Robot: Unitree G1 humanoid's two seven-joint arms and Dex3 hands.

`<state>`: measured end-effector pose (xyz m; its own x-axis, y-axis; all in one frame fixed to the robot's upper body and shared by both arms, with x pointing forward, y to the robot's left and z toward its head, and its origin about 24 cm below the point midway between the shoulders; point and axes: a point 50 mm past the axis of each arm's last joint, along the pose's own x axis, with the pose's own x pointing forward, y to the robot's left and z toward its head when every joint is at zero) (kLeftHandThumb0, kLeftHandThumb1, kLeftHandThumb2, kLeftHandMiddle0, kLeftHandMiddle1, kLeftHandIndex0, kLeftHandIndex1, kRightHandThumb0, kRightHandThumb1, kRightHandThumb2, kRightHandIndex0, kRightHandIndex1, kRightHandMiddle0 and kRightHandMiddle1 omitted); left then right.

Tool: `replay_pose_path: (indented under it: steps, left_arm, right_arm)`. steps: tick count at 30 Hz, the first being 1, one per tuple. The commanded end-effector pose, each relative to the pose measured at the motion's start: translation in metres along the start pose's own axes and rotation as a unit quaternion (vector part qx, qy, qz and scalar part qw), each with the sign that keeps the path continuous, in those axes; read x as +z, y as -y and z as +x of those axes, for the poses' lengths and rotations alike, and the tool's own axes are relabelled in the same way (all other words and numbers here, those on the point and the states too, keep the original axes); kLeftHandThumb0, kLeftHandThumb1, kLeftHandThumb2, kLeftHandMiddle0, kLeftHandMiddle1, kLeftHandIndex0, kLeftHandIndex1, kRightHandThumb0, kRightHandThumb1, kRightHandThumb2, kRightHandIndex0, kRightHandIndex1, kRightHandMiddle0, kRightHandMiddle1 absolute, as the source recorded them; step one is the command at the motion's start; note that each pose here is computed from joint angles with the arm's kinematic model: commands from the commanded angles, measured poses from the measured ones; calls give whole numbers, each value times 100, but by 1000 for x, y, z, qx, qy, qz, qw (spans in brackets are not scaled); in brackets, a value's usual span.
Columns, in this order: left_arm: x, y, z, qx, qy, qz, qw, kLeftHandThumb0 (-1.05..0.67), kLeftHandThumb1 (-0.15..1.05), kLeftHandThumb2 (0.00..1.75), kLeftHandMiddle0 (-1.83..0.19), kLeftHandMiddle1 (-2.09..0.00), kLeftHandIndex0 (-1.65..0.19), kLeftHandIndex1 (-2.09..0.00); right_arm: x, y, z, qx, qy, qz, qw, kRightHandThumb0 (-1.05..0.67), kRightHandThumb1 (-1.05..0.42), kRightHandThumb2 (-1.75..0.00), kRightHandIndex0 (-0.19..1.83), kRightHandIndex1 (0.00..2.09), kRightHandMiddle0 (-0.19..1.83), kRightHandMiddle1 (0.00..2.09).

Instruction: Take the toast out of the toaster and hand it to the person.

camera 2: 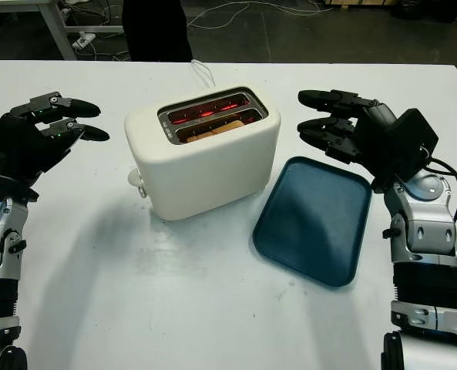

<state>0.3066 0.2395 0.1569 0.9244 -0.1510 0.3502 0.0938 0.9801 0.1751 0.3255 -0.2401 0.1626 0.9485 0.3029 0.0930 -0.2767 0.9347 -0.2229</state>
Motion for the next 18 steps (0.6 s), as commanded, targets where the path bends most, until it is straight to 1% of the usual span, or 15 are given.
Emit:
replay_pose_path:
  steps: [1,18]
  left_arm:
    - [0,-1,-1,6,5,-1,1000,-105,87,0,-82,-81,-79,-69]
    - [1,-2,0,7,4,4,1000,-105,87,0,-80,-84,-76,-73]
  right_arm:
    - [4,0,1,0,8,-5,1000,-21,-89,0,46,84,76,5]
    - [3,-1,3,1,5,3,1000,-24,-88,0,46,83,76,5]
